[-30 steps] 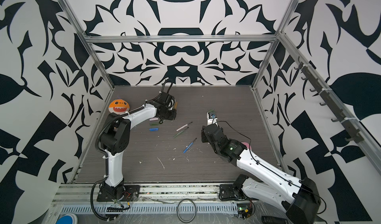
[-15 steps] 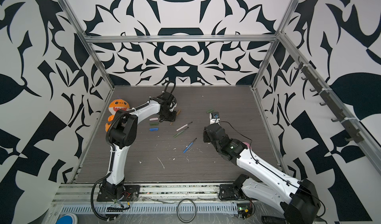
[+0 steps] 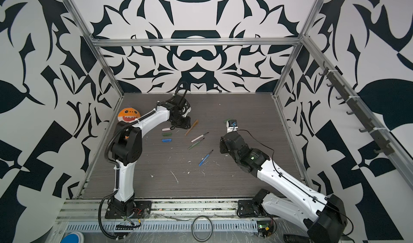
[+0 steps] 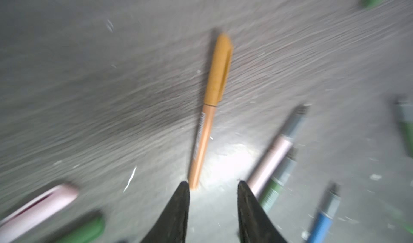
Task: Insert the pens into the pen caps
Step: 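Move the right gripper over the green pen and lower toward it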
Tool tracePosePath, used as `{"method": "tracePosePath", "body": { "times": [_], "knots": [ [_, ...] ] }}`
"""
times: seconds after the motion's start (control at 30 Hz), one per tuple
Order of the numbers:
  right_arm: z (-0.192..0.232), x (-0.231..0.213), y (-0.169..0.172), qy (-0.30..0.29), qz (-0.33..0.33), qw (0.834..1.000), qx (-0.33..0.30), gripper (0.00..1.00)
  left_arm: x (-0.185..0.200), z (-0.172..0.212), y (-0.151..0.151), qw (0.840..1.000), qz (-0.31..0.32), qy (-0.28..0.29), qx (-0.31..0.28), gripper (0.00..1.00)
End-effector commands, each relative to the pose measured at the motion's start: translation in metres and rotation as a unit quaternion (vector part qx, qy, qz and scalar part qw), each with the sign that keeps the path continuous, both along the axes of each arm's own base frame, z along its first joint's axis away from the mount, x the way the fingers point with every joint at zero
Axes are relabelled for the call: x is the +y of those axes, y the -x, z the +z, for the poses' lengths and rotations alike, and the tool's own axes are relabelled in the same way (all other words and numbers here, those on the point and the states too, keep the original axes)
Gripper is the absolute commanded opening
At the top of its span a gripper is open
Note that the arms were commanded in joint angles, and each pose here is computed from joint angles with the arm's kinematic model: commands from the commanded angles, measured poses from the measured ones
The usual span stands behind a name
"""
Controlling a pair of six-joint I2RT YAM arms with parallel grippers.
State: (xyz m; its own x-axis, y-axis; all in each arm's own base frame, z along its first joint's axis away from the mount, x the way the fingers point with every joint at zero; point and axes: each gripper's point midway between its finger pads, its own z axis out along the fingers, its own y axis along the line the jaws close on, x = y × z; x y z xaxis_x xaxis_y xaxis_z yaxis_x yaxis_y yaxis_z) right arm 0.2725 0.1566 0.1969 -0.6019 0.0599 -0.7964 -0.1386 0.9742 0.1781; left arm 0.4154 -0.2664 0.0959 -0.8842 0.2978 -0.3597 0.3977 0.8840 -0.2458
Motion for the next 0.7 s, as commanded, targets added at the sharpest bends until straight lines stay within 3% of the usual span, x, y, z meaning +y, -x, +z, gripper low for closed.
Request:
{"method": "tracePosePath", "body": {
  "times": [0.0, 0.1, 0.23, 0.37, 0.43, 0.57, 0.67],
  "knots": [
    [0.016, -0.005, -0.001, 0.015, -0.007, 1.0, -0.001, 0.42, -0.002, 0.084, 0.014, 0.996, -0.008, 0.063, -0.07, 0.41],
    [0.007, -0.011, 0.003, 0.046, -0.01, 0.998, 0.031, 0.31, -0.008, 0.126, 0.03, 0.984, -0.022, 0.115, -0.135, 0.41],
    [-0.007, -0.015, 0.012, 0.065, -0.006, 0.995, 0.073, 0.15, -0.02, 0.17, 0.055, 0.952, -0.061, 0.211, -0.214, 0.41],
    [-0.023, -0.016, 0.016, 0.095, 0.01, 0.988, 0.12, 0.07, -0.022, 0.179, 0.061, 0.933, -0.066, 0.243, -0.258, 0.41],
    [-0.028, -0.016, 0.013, 0.109, 0.015, 0.985, 0.131, 0.07, -0.021, 0.177, 0.056, 0.93, -0.053, 0.248, -0.265, 0.41],
    [-0.043, -0.022, 0.0, 0.136, 0.019, 0.978, 0.158, 0.16, -0.024, 0.172, 0.059, 0.93, -0.035, 0.276, -0.239, 0.41],
    [-0.057, -0.03, -0.011, 0.116, 0.018, 0.973, 0.199, 0.22, -0.03, 0.181, 0.073, 0.923, -0.049, 0.313, -0.22, 0.41]
  ]
}}
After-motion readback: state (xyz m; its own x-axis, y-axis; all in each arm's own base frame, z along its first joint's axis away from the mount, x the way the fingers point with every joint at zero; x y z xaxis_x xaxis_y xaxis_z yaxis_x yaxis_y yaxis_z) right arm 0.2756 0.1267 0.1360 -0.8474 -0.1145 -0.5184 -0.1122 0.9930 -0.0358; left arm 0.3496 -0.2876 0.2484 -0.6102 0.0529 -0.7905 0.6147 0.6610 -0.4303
